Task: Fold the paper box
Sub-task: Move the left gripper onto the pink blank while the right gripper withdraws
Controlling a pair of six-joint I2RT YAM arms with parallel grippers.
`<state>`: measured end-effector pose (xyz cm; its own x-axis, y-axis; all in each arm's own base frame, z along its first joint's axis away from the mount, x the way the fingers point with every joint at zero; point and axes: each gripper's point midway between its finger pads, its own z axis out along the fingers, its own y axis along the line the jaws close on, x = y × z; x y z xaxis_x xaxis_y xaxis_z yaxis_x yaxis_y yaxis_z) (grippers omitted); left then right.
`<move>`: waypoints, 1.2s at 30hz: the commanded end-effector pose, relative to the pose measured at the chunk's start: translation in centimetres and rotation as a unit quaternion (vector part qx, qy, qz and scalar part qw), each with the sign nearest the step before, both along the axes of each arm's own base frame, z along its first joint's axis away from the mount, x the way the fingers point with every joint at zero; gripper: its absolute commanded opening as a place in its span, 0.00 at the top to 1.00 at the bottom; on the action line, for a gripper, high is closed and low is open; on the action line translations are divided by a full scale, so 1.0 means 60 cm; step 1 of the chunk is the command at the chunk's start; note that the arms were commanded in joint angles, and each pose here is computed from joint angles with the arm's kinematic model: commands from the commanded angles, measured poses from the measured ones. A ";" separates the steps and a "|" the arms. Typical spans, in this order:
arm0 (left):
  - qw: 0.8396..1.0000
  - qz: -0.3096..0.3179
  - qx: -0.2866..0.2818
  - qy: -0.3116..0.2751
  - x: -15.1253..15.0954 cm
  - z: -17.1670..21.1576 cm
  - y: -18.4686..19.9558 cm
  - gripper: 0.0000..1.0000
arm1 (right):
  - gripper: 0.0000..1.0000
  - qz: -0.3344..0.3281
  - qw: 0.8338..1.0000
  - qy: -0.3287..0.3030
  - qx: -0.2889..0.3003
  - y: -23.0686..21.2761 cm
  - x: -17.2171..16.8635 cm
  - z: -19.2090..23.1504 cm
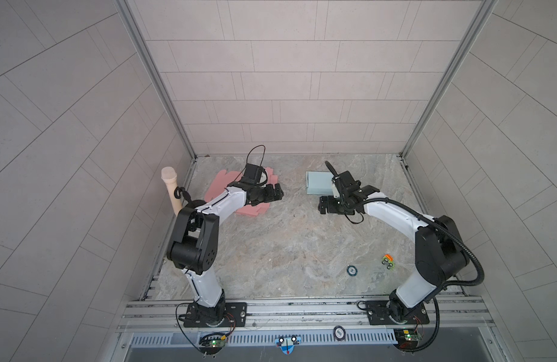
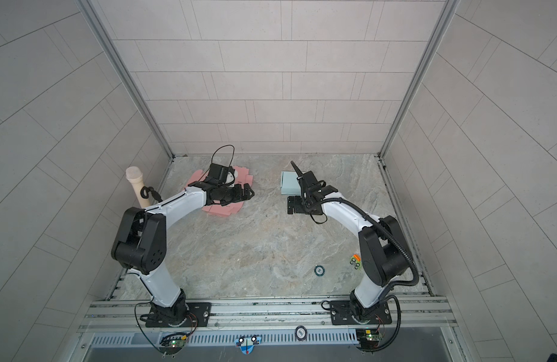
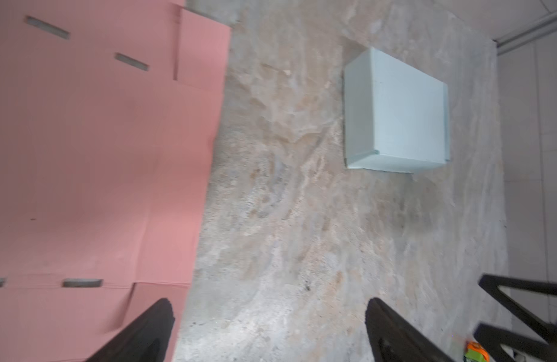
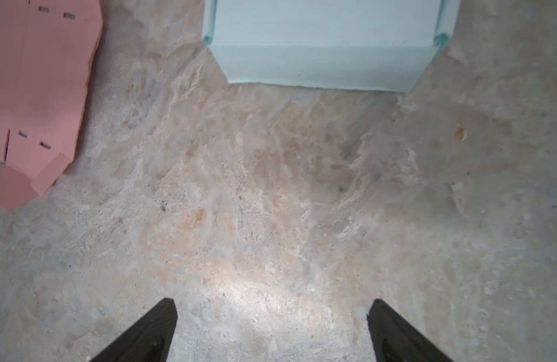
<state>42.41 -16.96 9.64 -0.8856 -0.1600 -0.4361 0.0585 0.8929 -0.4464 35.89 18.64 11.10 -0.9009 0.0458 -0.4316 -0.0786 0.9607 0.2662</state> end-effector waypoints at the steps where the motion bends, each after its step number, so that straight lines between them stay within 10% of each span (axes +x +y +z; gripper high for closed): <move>1: 0.999 0.005 0.048 0.016 0.000 -0.036 0.023 0.00 | 0.03 -0.006 0.999 -0.037 0.000 0.016 -0.013 0.035; 36: 0.995 -0.020 0.067 0.074 -0.163 -0.131 -0.015 0.00 | 0.01 0.005 0.995 -0.091 0.026 -0.001 -0.110 0.126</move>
<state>35.70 -16.78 3.07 -0.9171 -0.0746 -0.3915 0.0522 0.9514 -0.3036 29.91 19.45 18.24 -0.8145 0.0494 -0.5781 -0.1617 0.9376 0.3080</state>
